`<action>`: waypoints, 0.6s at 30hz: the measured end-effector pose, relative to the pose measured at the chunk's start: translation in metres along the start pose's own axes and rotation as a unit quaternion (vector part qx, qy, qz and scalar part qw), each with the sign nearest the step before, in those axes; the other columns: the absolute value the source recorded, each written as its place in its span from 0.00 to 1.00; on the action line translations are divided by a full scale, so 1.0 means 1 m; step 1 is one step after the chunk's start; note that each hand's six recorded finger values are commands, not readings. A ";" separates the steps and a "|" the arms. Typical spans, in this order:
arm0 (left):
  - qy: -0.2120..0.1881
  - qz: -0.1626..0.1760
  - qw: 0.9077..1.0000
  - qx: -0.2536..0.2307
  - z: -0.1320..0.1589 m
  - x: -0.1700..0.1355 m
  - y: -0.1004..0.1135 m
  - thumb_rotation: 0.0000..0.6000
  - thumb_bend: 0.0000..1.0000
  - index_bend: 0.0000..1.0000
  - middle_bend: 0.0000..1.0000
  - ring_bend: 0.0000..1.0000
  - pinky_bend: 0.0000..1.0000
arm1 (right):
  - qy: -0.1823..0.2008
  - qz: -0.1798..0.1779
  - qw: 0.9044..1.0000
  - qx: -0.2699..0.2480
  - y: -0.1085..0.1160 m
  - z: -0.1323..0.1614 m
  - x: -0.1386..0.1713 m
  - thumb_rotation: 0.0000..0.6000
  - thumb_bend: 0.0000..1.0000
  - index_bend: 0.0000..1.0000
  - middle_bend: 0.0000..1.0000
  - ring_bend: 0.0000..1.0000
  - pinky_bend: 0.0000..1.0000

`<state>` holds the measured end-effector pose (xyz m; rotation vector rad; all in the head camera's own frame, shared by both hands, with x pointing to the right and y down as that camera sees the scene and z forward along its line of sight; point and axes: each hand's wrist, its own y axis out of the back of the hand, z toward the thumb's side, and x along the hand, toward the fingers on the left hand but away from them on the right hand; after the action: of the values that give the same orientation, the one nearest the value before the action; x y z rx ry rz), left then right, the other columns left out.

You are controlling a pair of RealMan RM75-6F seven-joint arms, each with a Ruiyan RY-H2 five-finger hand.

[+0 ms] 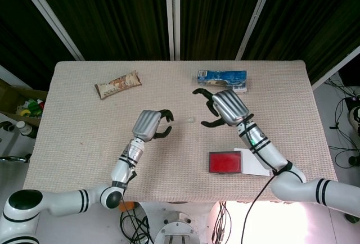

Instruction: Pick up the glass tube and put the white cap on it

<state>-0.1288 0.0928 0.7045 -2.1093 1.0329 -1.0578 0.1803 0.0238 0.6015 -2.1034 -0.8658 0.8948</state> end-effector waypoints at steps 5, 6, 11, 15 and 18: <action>0.019 -0.010 0.997 0.079 -0.021 0.000 0.000 1.00 0.52 0.63 0.62 0.78 1.00 | -0.035 -0.020 0.999 -0.004 0.012 -0.029 0.025 1.00 0.02 0.22 0.88 1.00 1.00; 0.022 -0.011 0.995 0.094 -0.025 0.000 0.000 1.00 0.52 0.63 0.62 0.78 1.00 | -0.044 -0.023 0.999 -0.005 0.014 -0.037 0.032 1.00 0.02 0.22 0.88 1.00 1.00; 0.042 -0.016 0.983 0.176 -0.041 0.005 -0.004 1.00 0.52 0.61 0.61 0.78 1.00 | -0.085 -0.029 0.996 -0.008 0.014 -0.069 0.065 1.00 0.02 0.22 0.88 1.00 1.00; 0.049 -0.029 0.977 0.207 -0.043 0.011 -0.016 1.00 0.52 0.58 0.58 0.78 1.00 | -0.114 -0.035 0.993 -0.017 0.015 -0.091 0.089 1.00 0.02 0.22 0.88 1.00 1.00; 0.051 -0.040 0.974 0.217 -0.041 0.016 -0.024 1.00 0.52 0.52 0.55 0.78 1.00 | -0.127 -0.039 0.991 -0.022 0.015 -0.101 0.100 1.00 0.02 0.22 0.88 1.00 1.00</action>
<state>-0.1472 0.0875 0.7506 -1.7660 0.6857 -1.3080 0.3184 0.0604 0.6104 -2.0055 -1.0979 1.1268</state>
